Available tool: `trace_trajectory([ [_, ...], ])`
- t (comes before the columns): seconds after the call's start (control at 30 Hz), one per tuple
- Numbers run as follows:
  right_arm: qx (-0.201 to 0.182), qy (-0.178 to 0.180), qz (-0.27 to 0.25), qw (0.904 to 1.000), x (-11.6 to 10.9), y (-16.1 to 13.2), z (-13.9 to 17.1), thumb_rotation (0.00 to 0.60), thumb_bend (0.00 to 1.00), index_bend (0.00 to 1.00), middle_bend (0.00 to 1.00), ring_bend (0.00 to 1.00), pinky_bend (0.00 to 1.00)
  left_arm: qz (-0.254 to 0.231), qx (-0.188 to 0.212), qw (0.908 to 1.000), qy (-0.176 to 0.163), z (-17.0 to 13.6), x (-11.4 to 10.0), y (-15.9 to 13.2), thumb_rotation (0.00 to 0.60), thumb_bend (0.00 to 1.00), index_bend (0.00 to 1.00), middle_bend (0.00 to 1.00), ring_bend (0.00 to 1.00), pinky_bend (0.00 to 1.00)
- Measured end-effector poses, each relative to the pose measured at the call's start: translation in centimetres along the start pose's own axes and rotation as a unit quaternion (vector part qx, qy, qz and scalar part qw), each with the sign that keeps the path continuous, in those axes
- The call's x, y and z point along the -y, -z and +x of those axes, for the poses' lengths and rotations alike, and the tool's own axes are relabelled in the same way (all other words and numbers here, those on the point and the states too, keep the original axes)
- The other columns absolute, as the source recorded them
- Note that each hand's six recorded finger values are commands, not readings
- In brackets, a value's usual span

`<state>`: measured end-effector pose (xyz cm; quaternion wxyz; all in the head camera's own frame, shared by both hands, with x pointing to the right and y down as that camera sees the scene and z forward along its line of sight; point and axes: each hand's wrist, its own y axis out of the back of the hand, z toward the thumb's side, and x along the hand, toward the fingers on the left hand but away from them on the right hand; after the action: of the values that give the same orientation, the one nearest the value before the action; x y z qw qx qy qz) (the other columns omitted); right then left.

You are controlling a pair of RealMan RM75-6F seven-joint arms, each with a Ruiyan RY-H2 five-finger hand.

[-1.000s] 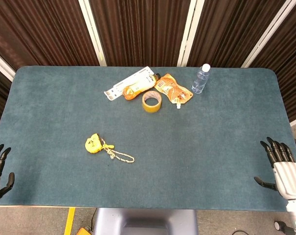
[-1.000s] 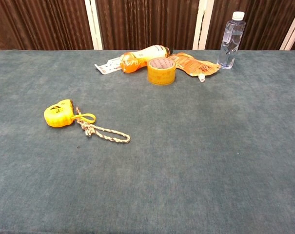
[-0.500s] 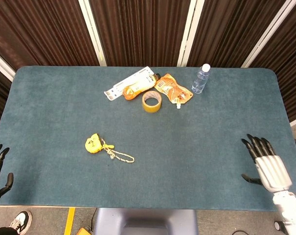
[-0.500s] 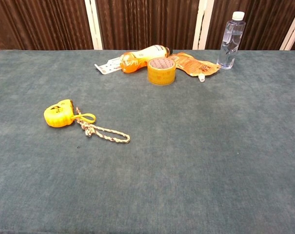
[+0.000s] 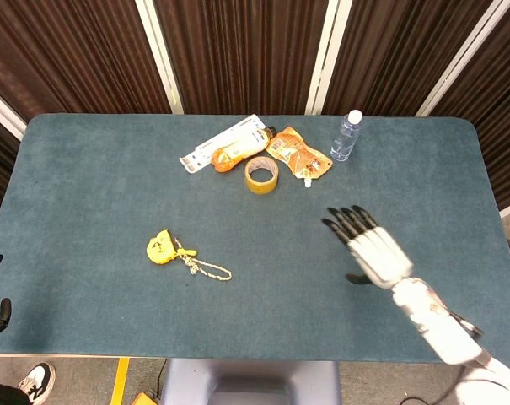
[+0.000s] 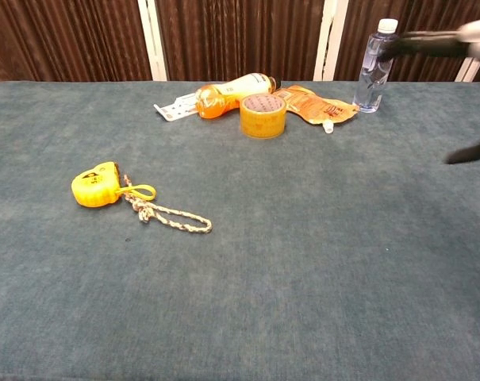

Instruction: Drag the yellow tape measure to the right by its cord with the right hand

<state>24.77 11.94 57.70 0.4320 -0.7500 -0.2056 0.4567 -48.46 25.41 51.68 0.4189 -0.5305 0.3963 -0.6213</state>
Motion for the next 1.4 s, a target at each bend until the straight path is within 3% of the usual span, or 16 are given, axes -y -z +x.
trace_trajectory([
  [0.27,-0.08,-0.044,-0.014,0.9957,2.5,-7.7,-7.5,0.6,0.16,0.23,0.09,0.09,0.0,0.001,0.002,1.0,0.003,-0.4,-0.1,-0.1,0.6,0.52,0.05,0.0,0.0,0.09],
  [0.47,-0.104,-0.063,-0.018,0.9924,4.5,-11.4,-11.2,0.6,0.23,0.29,0.09,0.09,0.0,0.001,0.001,1.0,0.004,-0.4,-0.1,0.0,0.6,0.52,0.05,0.0,0.0,0.09],
  [0.67,-0.12,-0.073,-0.024,0.9898,5.8,-14.2,-13.0,0.6,0.27,0.35,0.09,0.11,0.0,0.0,0.002,1.0,0.007,-0.4,0.0,0.1,0.6,0.52,0.05,0.0,0.0,0.09],
  [0.9,-0.128,-0.073,-0.024,0.9887,7.1,-16.2,-14.2,0.6,0.3,0.41,0.09,0.13,0.0,-0.005,-0.004,1.0,0.004,-0.4,-0.2,0.5,0.6,0.52,0.05,0.0,0.0,0.09],
  [1.4,-0.129,-0.092,-0.009,0.9874,10.3,-17.2,-15.5,0.6,0.36,0.52,0.09,0.14,0.0,-0.013,-0.014,0.9998,0.003,-0.3,-0.5,1.2,0.6,0.52,0.05,0.0,0.0,0.09],
])
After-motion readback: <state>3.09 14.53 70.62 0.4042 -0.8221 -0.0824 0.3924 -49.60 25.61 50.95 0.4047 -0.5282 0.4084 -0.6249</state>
